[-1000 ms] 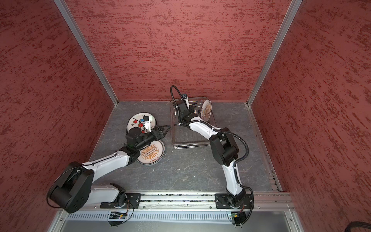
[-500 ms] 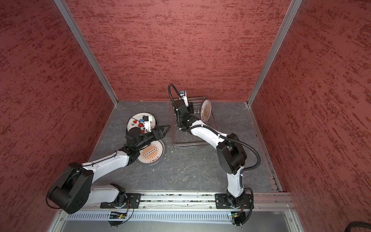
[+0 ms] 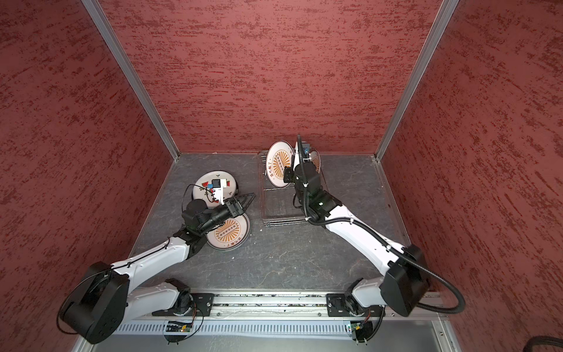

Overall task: Unload the plates from the dish rack
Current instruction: Pick up the plate from the dish rack, then place the plate among the plates.

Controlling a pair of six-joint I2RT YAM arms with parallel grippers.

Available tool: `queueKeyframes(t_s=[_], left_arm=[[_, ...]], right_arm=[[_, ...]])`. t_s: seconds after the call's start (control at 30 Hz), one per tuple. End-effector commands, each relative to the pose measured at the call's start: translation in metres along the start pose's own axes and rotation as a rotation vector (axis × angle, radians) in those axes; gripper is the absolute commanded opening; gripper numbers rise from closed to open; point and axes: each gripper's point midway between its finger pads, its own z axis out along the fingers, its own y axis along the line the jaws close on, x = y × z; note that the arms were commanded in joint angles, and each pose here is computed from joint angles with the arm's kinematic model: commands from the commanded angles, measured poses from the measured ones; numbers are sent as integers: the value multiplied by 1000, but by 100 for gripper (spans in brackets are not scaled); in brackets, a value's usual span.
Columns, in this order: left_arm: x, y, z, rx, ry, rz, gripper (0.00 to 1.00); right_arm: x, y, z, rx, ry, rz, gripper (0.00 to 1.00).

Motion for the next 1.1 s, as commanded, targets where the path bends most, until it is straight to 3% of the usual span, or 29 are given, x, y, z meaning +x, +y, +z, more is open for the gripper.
queueKeyframes(t_s=[0.0, 0.27, 0.4, 0.5, 0.7, 0.87, 1.07], left_arm=[[3, -19, -6, 51, -5, 20, 99], [18, -43, -2, 53, -2, 66, 99], [21, -52, 9, 69, 17, 63, 97], [25, -55, 16, 77, 30, 59, 85], [29, -49, 23, 66, 24, 4, 35], [33, -48, 30, 63, 56, -20, 15], [38, -41, 39, 54, 85, -52, 21]], right_arm=[[-15, 19, -26, -252, -16, 158, 0], [-6, 16, -83, -526, 5, 336, 0], [4, 12, -94, -586, 20, 394, 0], [11, 11, -99, -629, 27, 423, 0], [27, -4, -92, -588, 39, 454, 0], [35, -6, -87, -584, 46, 442, 0], [48, -6, -82, -598, 63, 454, 0]])
